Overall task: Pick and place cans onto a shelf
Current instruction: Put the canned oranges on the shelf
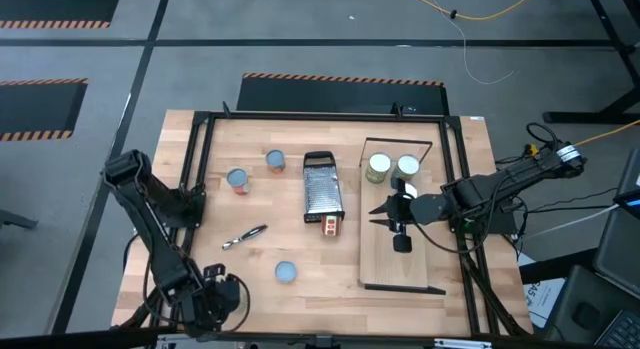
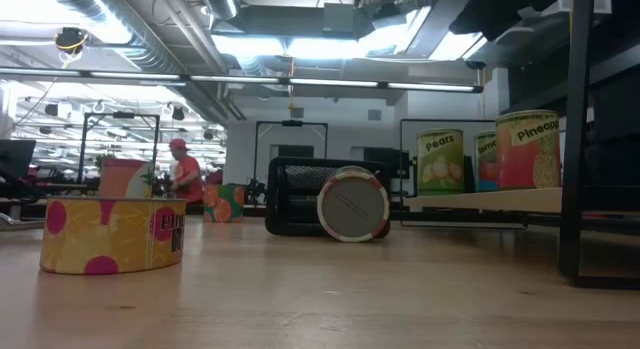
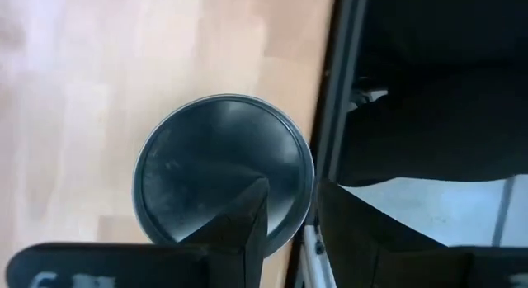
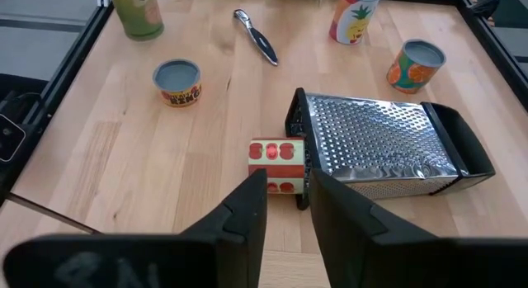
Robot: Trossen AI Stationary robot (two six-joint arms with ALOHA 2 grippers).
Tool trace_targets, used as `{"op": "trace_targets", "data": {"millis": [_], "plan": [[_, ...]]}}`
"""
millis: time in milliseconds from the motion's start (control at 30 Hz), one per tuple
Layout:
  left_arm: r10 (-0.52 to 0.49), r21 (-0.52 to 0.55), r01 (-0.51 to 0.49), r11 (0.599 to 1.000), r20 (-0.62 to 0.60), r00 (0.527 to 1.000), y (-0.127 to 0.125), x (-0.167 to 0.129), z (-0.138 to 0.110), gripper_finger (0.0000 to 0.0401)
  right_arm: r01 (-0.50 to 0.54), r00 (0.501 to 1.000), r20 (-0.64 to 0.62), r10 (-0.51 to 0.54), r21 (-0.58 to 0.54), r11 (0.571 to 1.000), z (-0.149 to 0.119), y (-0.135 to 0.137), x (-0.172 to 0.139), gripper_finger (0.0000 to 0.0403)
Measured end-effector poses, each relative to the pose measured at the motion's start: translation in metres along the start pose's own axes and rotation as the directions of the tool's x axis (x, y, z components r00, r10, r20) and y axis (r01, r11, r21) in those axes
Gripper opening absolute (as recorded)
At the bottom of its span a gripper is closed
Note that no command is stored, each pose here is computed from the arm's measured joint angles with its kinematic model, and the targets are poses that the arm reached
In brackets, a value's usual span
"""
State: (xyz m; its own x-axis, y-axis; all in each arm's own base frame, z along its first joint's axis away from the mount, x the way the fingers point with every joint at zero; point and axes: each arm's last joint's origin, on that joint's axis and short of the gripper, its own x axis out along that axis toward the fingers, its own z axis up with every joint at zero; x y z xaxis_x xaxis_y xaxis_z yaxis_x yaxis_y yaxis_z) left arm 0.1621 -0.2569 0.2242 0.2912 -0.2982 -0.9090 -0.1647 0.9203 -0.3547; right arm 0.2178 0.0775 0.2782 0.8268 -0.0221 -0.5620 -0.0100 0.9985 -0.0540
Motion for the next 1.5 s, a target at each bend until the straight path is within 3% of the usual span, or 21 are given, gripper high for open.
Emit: {"op": "trace_targets", "data": {"millis": [267,700,1100,1500], "plan": [[0.026,0.031,-0.028,0.999,0.046,0.999,0.0,0.003,0.001,0.0101,0.0,1.0,0.0,0.0,0.0,1.0,0.0,0.0,0.0,0.0097],[0.202,0.05,-0.221,0.974,0.25,0.947,0.012,0.003,0.005,0.0101,0.0,1.0,0.0,0.0,0.0,1.0,0.0,0.0,0.0,0.0097],[0.272,0.101,-0.313,0.944,0.296,0.916,0.018,0.002,0.005,0.0099,0.0,1.0,0.0,0.0,0.0,1.0,0.0,0.0,0.0,0.0097],[0.274,0.098,-0.316,0.944,0.308,0.911,0.018,0.002,0.006,0.0007,0.0,1.0,0.0,0.0,0.0,1.0,0.0,0.0,0.0,0.0097]]}}
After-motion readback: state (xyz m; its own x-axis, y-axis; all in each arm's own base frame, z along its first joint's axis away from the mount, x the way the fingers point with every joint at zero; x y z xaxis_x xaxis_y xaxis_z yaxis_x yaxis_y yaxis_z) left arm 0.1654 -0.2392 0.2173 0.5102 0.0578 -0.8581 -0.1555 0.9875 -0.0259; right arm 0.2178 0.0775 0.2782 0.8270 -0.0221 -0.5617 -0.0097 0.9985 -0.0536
